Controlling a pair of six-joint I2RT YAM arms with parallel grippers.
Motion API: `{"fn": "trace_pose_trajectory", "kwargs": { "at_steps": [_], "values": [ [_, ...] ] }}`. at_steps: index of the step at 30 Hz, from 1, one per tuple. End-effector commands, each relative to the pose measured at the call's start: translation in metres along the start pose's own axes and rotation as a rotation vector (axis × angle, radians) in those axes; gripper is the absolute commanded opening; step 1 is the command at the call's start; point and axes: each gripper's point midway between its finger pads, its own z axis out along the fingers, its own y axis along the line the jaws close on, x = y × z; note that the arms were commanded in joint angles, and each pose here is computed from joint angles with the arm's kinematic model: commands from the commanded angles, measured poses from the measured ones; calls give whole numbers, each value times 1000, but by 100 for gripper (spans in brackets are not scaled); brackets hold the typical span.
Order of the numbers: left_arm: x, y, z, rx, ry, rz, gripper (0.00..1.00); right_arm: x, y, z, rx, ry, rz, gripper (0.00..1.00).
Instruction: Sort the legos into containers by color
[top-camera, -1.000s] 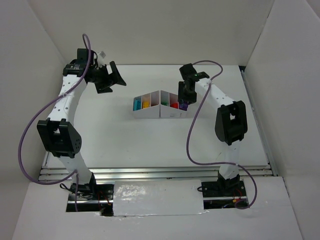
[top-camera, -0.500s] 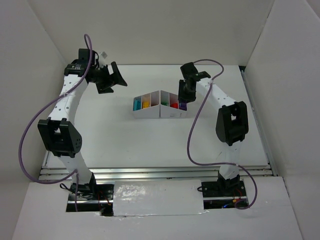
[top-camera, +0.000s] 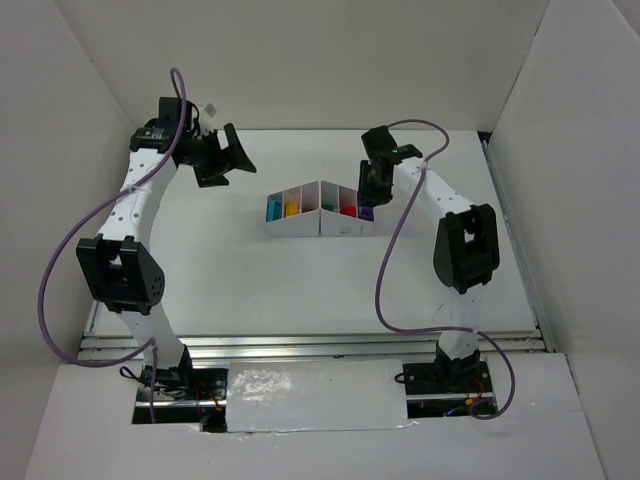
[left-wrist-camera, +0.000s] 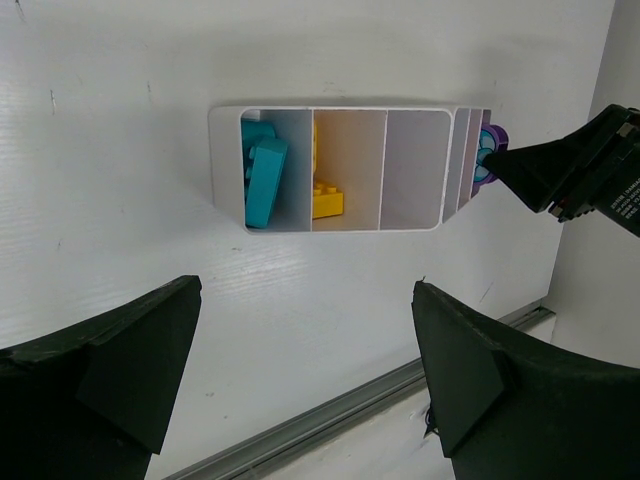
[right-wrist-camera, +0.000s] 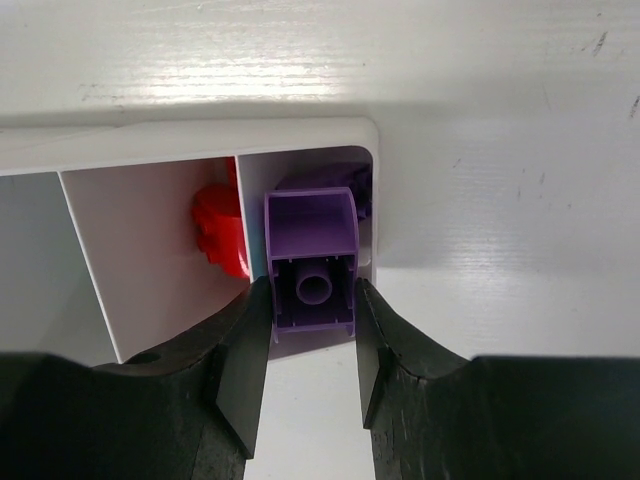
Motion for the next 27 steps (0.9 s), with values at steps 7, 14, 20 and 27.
{"fn": "trace_pose_trajectory", "kwargs": {
  "at_steps": [7, 14, 20, 27],
  "values": [
    [-8, -13, 4, 43, -11, 56, 100, -21, -7, -28, 54, -113, -4, 6],
    [-8, -14, 4, 41, -11, 65, 100, -16, -8, -14, 64, -81, -31, 8],
    [-7, -14, 3, 38, -11, 65, 100, -13, -2, -7, 78, -65, -62, 13],
    [-7, -15, 5, 46, -6, 65, 100, -14, -6, -6, 139, -88, -82, 14]
  ]
}}
